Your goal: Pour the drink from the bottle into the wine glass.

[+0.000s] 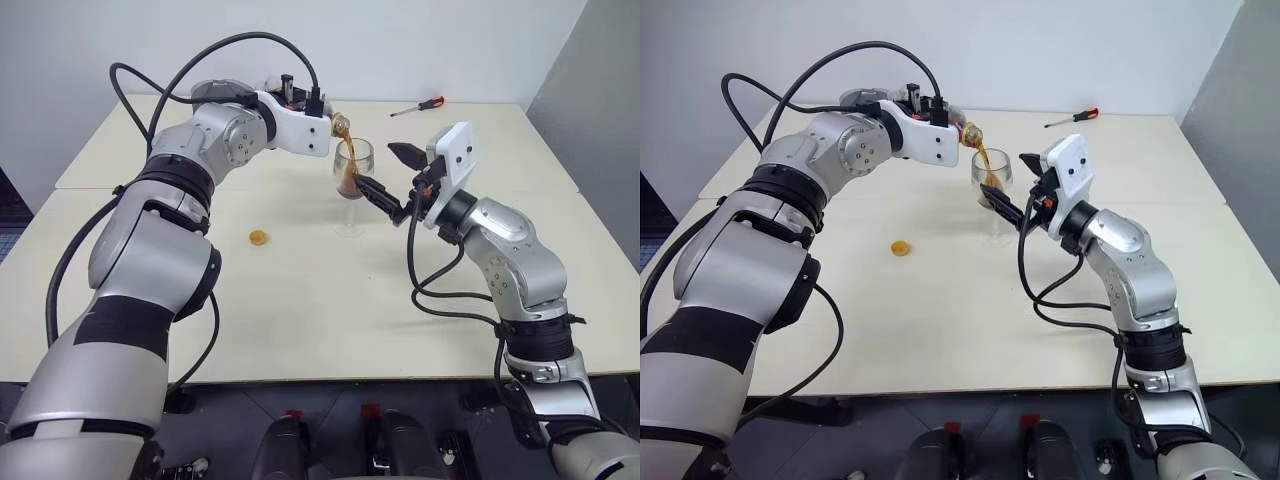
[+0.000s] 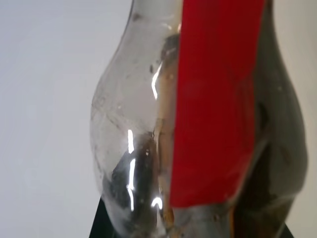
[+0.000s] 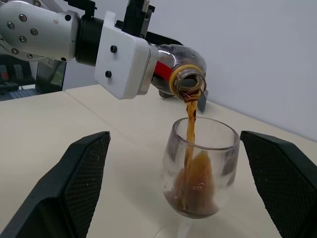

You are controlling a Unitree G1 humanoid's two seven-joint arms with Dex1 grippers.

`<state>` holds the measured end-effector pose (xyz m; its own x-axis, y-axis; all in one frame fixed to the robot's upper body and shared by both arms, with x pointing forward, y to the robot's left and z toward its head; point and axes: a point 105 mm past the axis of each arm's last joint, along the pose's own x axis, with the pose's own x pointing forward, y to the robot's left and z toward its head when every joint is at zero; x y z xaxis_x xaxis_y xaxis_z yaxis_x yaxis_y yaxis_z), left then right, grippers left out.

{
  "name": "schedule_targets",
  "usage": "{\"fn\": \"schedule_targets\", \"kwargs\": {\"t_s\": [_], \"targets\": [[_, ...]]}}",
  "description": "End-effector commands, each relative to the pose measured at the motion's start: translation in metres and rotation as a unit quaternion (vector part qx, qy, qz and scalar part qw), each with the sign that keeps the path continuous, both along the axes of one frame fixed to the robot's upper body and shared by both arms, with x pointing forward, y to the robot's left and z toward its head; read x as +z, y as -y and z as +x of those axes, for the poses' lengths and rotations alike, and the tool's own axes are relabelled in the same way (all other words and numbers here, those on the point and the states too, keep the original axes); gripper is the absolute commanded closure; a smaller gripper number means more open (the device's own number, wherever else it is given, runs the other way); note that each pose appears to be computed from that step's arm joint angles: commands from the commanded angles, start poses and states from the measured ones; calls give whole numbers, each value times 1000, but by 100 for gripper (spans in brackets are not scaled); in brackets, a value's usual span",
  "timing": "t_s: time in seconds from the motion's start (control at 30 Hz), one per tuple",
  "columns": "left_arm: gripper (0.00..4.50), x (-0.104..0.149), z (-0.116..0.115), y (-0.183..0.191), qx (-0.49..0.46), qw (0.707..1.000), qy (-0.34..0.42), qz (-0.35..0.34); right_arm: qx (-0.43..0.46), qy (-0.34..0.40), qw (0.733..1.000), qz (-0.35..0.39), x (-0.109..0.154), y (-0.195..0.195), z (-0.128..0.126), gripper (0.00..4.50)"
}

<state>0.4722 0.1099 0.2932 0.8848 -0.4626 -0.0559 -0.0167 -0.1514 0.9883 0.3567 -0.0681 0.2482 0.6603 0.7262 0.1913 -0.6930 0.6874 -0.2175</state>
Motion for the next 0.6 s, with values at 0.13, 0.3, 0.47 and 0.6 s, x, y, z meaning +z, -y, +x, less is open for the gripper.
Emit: {"fn": "schedule_targets", "kwargs": {"t_s": [0.13,0.3,0.47,0.6], "targets": [[344,33,-4,2,-7,999,45,-5,7,25,1000,9,13,0,-8,0],[344,34,-4,2,-7,999,46,-5,8,24,1000,9,13,0,-9,0],[344,34,-4,2,-6,999,47,-3,7,23,1000,9,13,0,-8,0],[344,35,-4,2,-5,999,49,0,6,23,1000,9,13,1,-8,0]]}}
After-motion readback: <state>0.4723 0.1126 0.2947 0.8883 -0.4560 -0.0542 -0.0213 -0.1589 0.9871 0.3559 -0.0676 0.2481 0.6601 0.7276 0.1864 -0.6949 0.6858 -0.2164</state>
